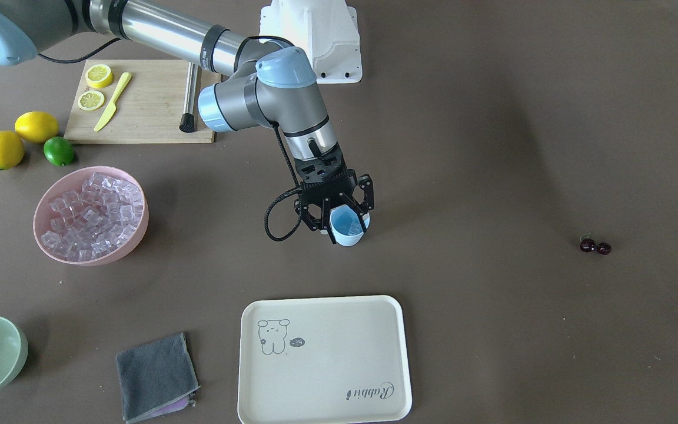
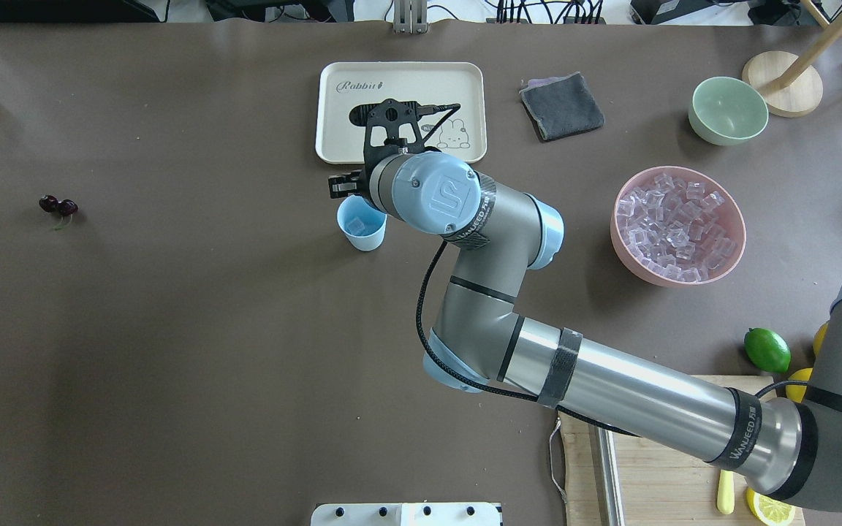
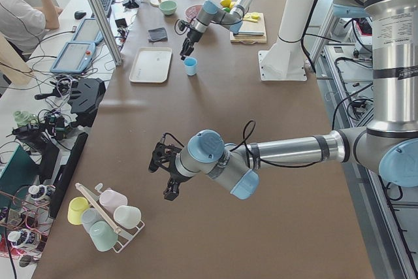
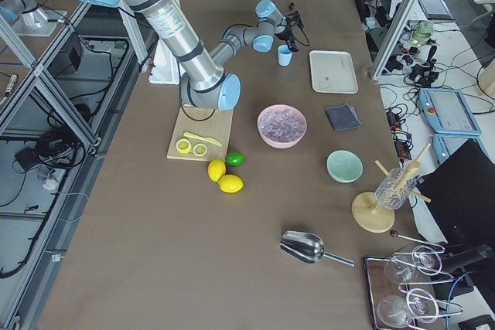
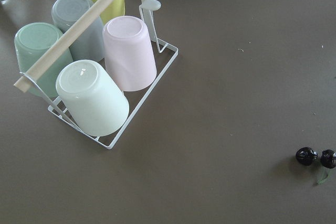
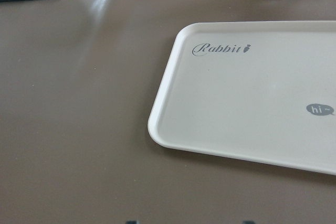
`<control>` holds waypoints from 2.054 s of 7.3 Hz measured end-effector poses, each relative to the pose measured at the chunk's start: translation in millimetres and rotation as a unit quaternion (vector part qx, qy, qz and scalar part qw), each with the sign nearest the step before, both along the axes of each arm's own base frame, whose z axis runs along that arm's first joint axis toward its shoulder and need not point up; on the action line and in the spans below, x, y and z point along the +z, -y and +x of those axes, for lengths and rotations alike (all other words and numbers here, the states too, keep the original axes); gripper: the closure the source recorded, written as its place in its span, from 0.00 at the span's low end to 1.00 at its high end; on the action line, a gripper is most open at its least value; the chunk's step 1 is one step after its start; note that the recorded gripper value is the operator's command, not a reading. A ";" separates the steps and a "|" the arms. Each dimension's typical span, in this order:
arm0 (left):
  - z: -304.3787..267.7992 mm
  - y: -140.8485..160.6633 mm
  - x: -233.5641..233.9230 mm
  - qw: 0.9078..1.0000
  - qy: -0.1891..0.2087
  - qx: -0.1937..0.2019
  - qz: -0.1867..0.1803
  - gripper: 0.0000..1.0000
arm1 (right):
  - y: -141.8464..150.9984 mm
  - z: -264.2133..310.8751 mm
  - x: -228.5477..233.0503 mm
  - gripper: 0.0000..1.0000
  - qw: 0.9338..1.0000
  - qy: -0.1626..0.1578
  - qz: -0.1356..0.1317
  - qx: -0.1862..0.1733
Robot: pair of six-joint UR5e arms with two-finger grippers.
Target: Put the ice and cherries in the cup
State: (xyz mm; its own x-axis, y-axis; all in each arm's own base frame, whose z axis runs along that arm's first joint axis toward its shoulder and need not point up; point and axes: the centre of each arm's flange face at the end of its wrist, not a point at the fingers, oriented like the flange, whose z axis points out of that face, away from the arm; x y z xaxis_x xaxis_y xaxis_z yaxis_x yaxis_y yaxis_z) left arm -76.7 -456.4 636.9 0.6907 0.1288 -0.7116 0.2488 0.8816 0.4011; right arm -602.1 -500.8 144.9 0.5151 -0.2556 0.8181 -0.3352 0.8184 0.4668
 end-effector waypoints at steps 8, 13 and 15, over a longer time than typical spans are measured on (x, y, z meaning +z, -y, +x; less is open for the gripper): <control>46.4 111.2 -113.0 0.997 -0.066 0.003 -0.036 0.02 | 108.0 350.8 113.0 0.00 0.994 -0.045 -0.045 -0.094; 139.8 135.4 -93.7 0.996 -0.041 0.049 -0.066 0.02 | 72.0 490.6 264.2 0.00 0.985 -0.134 -0.047 -0.097; 151.0 136.0 -59.0 0.993 -0.033 0.055 -0.100 0.02 | 60.1 518.9 284.9 0.00 0.984 -0.131 -0.052 -0.105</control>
State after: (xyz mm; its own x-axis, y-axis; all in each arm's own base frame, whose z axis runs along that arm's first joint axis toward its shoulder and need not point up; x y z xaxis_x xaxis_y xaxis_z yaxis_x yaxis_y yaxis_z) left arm 74.3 -592.4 577.9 0.6306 0.0524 -0.7743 0.1672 0.9651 0.2015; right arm -83.2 -560.9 429.8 0.6567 -0.3013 0.6913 -0.0319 0.9048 0.4246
